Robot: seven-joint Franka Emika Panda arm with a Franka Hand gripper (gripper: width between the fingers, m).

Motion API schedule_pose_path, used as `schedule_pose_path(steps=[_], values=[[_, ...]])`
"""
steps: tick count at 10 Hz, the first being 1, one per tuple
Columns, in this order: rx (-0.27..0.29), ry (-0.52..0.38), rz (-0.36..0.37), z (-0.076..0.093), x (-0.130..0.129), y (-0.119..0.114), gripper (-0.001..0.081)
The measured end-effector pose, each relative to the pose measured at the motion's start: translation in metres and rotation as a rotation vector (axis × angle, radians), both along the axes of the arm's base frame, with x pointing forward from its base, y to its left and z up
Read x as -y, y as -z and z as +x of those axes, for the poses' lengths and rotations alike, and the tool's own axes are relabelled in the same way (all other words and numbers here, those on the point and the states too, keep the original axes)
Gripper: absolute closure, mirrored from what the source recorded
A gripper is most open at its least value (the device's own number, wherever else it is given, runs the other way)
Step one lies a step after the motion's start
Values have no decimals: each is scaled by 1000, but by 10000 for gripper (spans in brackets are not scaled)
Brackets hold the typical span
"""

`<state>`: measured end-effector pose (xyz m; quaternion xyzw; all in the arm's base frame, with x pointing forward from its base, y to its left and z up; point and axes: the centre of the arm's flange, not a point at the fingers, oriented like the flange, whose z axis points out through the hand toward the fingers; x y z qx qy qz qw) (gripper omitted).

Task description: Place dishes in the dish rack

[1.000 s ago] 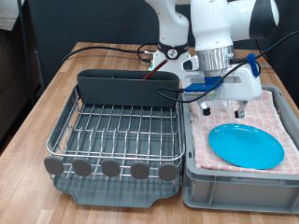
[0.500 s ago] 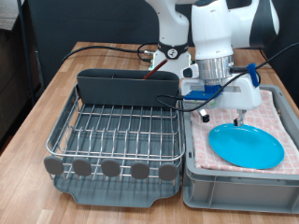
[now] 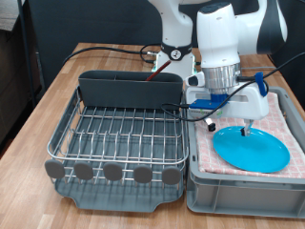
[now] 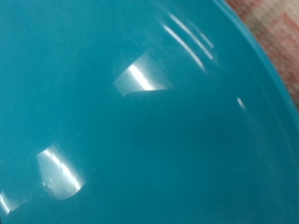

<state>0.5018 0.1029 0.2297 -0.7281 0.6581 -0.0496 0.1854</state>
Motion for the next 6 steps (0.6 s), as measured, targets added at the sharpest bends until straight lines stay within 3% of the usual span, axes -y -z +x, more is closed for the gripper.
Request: schedule_pose_path(steps=[6], values=[[27,-9,9,13,-6,5,4]])
